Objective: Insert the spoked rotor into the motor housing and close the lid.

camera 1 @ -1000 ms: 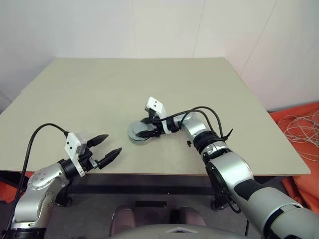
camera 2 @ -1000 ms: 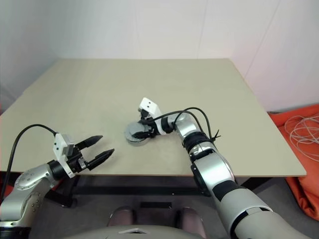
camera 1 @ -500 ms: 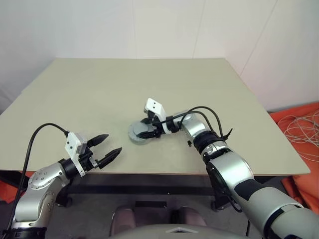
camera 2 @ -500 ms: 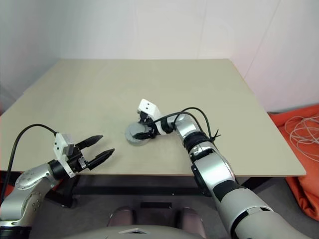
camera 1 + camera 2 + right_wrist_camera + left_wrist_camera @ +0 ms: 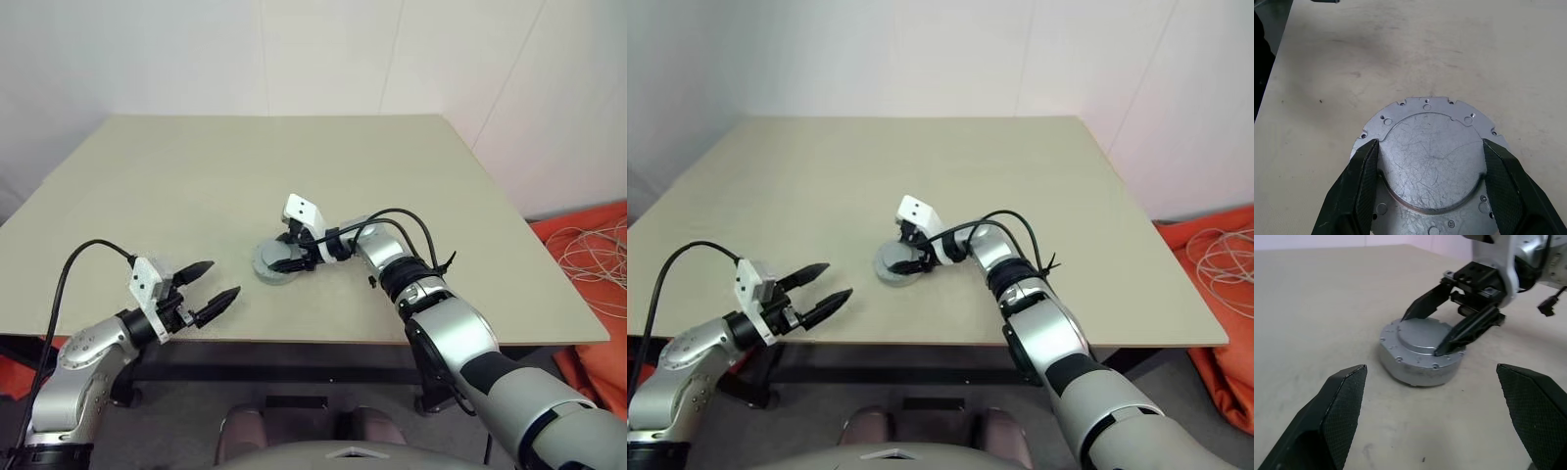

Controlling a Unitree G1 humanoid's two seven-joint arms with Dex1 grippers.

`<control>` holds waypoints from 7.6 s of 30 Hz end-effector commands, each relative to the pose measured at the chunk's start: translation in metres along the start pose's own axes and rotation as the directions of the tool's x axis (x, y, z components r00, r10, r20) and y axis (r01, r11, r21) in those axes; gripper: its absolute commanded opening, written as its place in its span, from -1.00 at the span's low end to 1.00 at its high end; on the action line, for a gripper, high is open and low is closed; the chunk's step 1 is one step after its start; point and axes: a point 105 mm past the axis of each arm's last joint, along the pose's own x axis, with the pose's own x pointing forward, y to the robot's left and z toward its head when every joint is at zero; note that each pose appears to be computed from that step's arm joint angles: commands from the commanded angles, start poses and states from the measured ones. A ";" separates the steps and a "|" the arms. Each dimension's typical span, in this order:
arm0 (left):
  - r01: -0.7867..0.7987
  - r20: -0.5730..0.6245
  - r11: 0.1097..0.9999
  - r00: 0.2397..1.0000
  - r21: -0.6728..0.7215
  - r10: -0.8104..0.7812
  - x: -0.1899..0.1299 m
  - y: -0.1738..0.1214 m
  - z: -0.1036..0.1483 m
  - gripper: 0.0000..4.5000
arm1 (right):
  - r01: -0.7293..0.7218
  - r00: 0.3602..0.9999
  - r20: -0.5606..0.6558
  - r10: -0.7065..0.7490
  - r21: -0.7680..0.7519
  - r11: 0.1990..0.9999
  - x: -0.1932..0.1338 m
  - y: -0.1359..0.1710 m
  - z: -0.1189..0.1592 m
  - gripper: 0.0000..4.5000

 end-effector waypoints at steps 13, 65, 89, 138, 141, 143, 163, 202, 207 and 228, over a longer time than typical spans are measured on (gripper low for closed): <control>-0.046 0.027 0.998 0.999 0.036 0.045 0.043 0.019 0.034 0.00 | -0.006 0.997 -0.075 0.008 0.034 0.999 -0.001 0.002 -0.019 0.38; -0.017 -0.253 0.992 0.966 0.128 0.049 0.100 0.012 -0.019 -1.00 | -0.117 0.980 0.173 0.094 0.132 0.984 -0.042 0.003 0.043 1.00; 0.036 -0.341 0.997 0.940 0.072 -0.010 0.088 0.007 -0.029 -1.00 | -0.050 0.996 0.069 -0.049 0.947 0.318 -0.096 0.010 -0.015 1.00; 0.179 -0.078 0.981 0.982 0.077 -0.173 0.005 -0.001 0.033 -1.00 | 0.005 0.986 0.166 -0.008 0.017 1.000 -0.057 0.027 0.048 1.00; 0.205 -0.066 0.971 0.978 0.123 -0.198 0.000 -0.005 0.033 -1.00 | 0.001 0.987 0.161 0.001 -0.012 1.000 -0.053 0.026 0.050 1.00; 0.211 -0.058 0.967 0.977 0.140 -0.205 -0.002 -0.006 0.033 -1.00 | -0.002 0.988 0.157 0.006 -0.029 1.000 -0.050 0.026 0.050 1.00; 0.240 -0.055 0.963 0.970 0.123 -0.235 -0.013 -0.016 0.023 -1.00 | 0.050 0.996 0.079 -0.040 -0.126 0.991 -0.019 0.008 0.029 1.00; 0.155 0.031 0.987 0.988 -0.034 -0.154 0.049 -0.012 0.035 -1.00 | 0.030 0.998 0.051 -0.027 -0.063 0.998 -0.014 0.005 0.016 0.38; 0.081 0.036 0.995 0.996 -0.050 -0.079 0.081 -0.006 0.029 -1.00 | 0.030 0.998 0.048 -0.027 -0.061 0.998 -0.013 0.006 0.013 0.38; -0.021 -0.213 1.000 0.977 -0.019 0.017 0.103 0.003 -0.022 -1.00 | 0.024 0.998 0.051 -0.021 -0.056 0.998 -0.012 0.009 0.014 0.38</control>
